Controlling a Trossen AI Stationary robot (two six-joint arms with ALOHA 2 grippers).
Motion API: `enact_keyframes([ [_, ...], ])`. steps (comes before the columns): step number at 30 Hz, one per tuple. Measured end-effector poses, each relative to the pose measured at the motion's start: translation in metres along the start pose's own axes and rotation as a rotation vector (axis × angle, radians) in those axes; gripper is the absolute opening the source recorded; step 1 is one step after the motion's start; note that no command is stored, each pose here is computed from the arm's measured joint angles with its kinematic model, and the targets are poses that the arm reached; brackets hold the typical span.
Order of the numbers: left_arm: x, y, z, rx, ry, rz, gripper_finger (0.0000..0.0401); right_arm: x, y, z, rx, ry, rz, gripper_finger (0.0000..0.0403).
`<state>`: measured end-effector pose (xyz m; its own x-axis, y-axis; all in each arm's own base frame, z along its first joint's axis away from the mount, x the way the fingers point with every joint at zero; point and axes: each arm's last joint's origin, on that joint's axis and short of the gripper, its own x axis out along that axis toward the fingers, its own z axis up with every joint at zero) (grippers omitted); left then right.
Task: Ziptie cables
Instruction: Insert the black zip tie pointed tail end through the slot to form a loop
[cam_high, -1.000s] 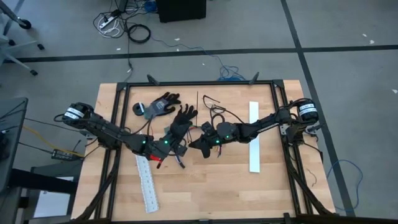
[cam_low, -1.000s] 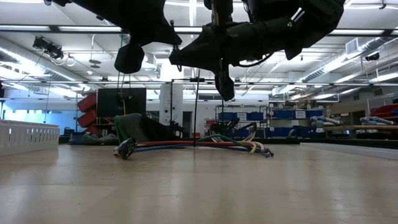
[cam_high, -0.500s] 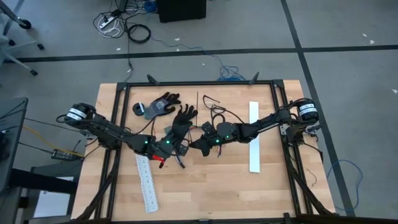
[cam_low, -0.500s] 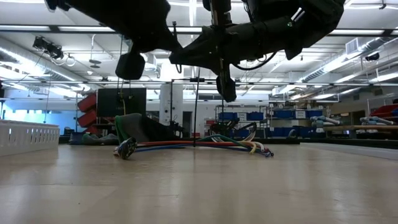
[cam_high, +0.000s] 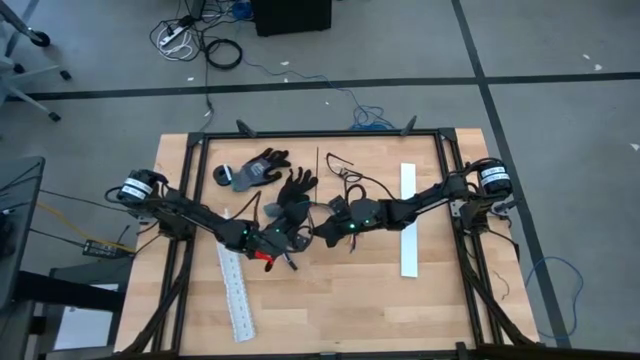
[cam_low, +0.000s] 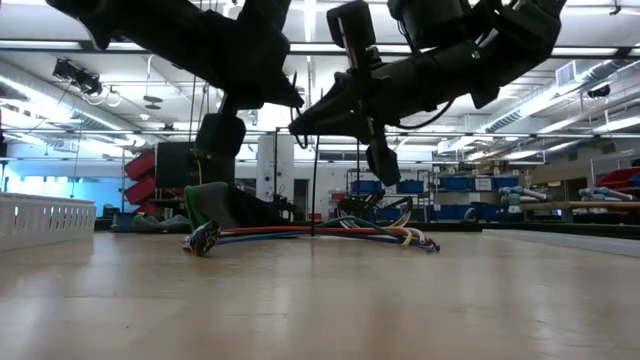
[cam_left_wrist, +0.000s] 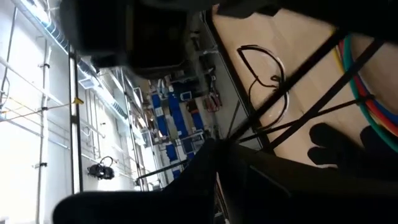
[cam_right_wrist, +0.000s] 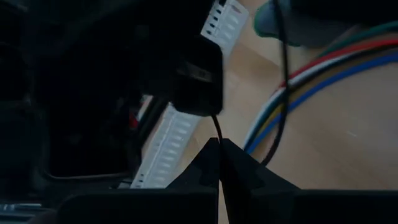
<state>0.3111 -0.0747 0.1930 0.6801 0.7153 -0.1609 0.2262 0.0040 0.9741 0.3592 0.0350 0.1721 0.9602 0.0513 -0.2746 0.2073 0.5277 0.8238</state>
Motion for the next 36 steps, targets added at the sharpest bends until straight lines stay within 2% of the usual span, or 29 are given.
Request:
enact_keyframes([
  [7,0.000,0.001,0.000,-0.010,0.001,0.003,0.0000,-0.003,-0.001,0.000,-0.028,-0.026,0.041,0.0000],
  [12,0.001,0.001,-0.001,-0.045,0.007,0.005,0.0000,-0.003,0.004,-0.003,-0.188,-0.031,0.065,0.0000],
  [15,0.000,0.005,-0.001,-0.110,0.011,0.018,0.0000,-0.003,0.008,-0.008,-0.284,-0.036,0.084,0.0000],
  [20,-0.013,0.028,-0.009,-0.268,0.014,0.065,0.0000,-0.005,0.017,-0.011,-0.475,-0.079,0.134,0.0000],
  [26,-0.026,0.050,-0.028,-0.509,0.050,0.104,0.0000,-0.007,0.026,-0.008,-0.787,-0.178,0.181,0.0000],
  [31,-0.038,0.052,-0.036,-0.658,0.104,0.111,0.0000,-0.011,0.039,-0.007,-1.044,-0.295,0.259,0.0007],
  [36,-0.049,0.049,-0.037,-0.803,0.105,0.114,0.0000,-0.013,0.044,-0.007,-1.174,-0.336,0.309,0.0021],
])
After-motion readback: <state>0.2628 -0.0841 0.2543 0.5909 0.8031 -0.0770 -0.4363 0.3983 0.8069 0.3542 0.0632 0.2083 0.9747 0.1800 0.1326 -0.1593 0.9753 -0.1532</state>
